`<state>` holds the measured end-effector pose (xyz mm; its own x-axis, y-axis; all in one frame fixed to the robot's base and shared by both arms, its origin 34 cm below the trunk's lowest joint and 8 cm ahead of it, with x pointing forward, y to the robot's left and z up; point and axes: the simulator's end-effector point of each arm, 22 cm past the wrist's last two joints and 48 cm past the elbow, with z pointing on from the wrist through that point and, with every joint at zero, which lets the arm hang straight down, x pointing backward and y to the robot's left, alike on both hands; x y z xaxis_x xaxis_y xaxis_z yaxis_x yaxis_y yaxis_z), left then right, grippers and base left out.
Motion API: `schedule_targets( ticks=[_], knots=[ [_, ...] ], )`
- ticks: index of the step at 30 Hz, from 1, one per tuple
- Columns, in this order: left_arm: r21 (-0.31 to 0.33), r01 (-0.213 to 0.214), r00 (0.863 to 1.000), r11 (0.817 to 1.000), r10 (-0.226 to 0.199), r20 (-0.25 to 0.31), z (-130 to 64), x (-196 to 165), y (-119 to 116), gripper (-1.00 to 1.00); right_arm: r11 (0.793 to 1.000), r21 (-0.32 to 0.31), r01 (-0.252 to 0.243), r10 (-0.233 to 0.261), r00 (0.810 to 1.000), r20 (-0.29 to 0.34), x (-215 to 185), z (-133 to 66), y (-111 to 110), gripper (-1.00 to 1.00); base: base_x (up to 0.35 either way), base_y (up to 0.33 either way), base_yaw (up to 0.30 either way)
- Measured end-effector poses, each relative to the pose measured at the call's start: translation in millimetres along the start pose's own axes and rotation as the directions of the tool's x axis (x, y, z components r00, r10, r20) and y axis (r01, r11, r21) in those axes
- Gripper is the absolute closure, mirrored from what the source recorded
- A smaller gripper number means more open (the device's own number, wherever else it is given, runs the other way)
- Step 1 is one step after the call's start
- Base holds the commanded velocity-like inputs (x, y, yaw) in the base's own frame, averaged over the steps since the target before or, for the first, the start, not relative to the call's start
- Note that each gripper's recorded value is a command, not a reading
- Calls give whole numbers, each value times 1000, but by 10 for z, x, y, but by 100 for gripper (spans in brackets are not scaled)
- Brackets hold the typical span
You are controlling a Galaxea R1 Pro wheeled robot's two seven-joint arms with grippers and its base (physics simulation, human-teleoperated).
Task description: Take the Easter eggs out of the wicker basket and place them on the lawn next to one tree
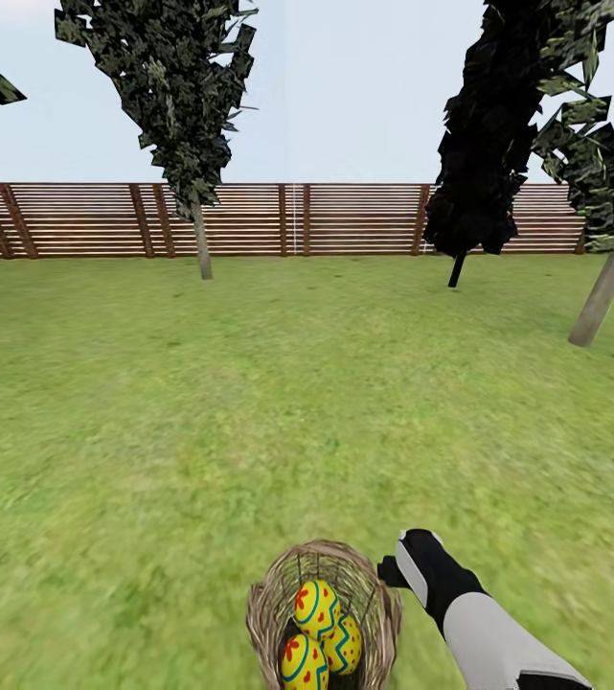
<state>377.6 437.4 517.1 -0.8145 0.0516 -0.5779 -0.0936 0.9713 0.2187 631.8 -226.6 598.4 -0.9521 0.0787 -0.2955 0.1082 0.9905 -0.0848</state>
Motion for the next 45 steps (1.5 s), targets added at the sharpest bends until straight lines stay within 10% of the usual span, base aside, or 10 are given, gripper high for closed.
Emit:
schedule_targets(
  ticks=[45],
  knots=[
    [-4,-3,1000,1000,3,-24,607,592,-158,-100,1000,-3,0,0,999,41,40,669,63,-100,0,0,0]
  ],
)
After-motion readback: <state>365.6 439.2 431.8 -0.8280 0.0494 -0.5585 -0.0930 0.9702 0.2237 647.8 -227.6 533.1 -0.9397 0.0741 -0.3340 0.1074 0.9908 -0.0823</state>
